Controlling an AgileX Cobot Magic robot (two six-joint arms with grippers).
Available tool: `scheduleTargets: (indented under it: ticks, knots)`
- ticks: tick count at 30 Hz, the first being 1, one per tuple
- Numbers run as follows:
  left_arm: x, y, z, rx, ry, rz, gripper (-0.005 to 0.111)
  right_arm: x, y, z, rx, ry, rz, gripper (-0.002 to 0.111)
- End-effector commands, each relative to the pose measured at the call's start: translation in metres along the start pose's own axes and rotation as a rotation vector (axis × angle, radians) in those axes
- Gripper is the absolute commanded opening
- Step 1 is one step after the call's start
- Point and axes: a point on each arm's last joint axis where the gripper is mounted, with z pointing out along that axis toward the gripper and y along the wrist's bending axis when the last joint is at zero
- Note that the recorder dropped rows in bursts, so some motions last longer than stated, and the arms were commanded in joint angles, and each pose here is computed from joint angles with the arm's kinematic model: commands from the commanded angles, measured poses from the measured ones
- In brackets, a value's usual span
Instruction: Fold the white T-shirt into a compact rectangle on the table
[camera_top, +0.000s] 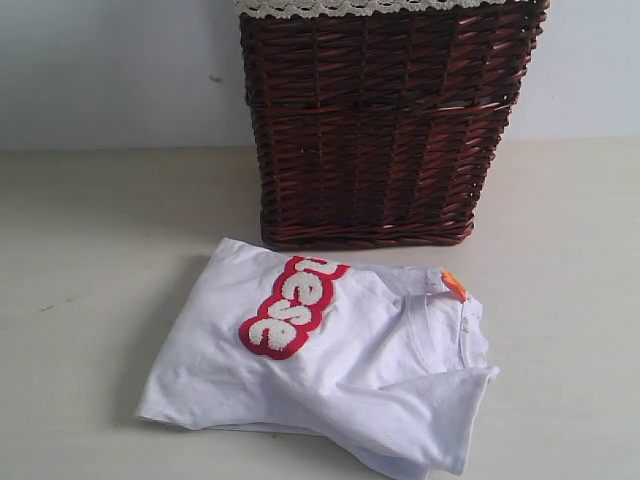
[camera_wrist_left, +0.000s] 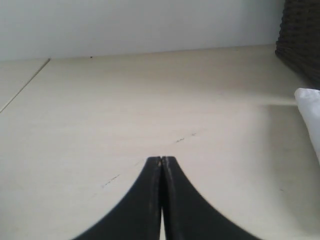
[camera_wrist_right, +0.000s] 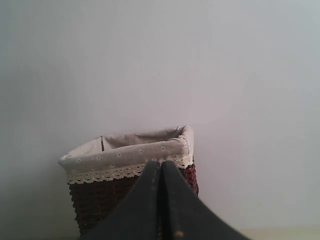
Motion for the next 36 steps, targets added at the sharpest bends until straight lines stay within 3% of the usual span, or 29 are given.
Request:
scheduleTargets:
  ticks: [1, 15, 24, 29, 36]
  knots:
    - [-0.001, 0.000, 0.000, -0.001, -0.007, -0.011, 0.000, -0.001, 0.001, -0.001, -0.002, -0.008, 0.001, 0.000]
    - [-0.001, 0.000, 0.000, -0.001, -0.007, -0.012, 0.000, -0.001, 0.001, -0.001, 0.001, -0.008, -0.006, 0.000]
    - [-0.001, 0.000, 0.000, -0.001, -0.007, -0.012, 0.000, 0.004, -0.018, 0.011, 0.135, -0.116, -0.174, 0.000]
    - [-0.001, 0.000, 0.000, -0.001, -0.007, -0.012, 0.000, 0.051, -0.039, 0.039, 0.169, -0.155, -0.163, 0.000]
    - [-0.001, 0.000, 0.000, -0.001, -0.007, -0.012, 0.000, 0.156, -0.070, 0.056, 0.220, 0.040, -0.239, 0.000]
